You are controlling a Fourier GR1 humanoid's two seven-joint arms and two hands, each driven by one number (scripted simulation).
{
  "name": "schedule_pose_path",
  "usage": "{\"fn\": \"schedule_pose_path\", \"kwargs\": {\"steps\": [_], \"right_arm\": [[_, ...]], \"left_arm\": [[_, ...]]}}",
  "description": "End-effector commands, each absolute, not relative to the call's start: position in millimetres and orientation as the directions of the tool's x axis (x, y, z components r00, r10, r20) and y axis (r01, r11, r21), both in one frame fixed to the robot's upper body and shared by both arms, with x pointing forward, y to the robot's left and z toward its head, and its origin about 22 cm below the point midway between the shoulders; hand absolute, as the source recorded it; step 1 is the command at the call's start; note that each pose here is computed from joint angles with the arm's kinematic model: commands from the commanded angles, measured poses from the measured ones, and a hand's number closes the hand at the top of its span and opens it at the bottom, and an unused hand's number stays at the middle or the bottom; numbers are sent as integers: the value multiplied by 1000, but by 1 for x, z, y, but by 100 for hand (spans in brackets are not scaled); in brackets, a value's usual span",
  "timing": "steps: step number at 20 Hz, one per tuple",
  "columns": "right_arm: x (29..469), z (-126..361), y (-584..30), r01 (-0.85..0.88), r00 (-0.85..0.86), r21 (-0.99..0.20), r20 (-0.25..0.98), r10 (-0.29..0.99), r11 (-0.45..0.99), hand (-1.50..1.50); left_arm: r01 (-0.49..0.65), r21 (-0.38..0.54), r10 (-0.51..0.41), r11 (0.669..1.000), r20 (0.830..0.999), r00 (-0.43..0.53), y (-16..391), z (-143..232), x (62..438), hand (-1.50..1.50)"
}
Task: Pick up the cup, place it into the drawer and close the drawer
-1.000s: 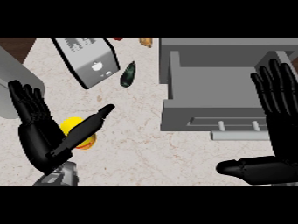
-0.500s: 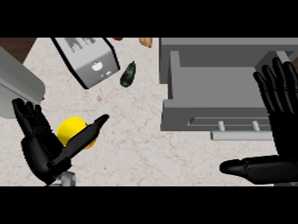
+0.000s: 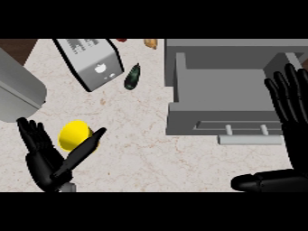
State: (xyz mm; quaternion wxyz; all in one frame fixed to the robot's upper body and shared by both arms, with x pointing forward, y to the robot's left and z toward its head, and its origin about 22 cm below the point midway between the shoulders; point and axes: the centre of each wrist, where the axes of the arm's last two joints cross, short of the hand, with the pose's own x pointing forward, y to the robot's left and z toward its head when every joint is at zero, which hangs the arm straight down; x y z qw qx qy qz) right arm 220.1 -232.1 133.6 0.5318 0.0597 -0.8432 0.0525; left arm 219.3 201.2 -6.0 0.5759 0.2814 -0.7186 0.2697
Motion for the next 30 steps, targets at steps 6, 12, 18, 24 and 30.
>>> {"fn": "schedule_pose_path", "kwargs": {"steps": [6,12,18,24,30], "right_arm": [[233,130,-230,-166,-437,-50,899,-28,985,-150],[217,140,-234,-160,-420,-27,907,-43,987,-150],[216,136,-242,-165,-415,-31,909,-41,986,-150],[227,144,-237,-194,-413,-31,909,-52,981,-150],[232,141,-235,-172,-422,-29,905,-47,985,-150]], "left_arm": [[-724,-54,-81,688,985,-150,214,-55,211,-150],[-734,-54,-71,677,988,-138,209,-73,227,-150],[-754,-86,-54,652,986,-158,242,-107,209,-150],[-751,-69,-51,657,989,-136,251,-98,230,-150],[-735,-70,-37,674,991,-129,233,-122,216,-150]]}}
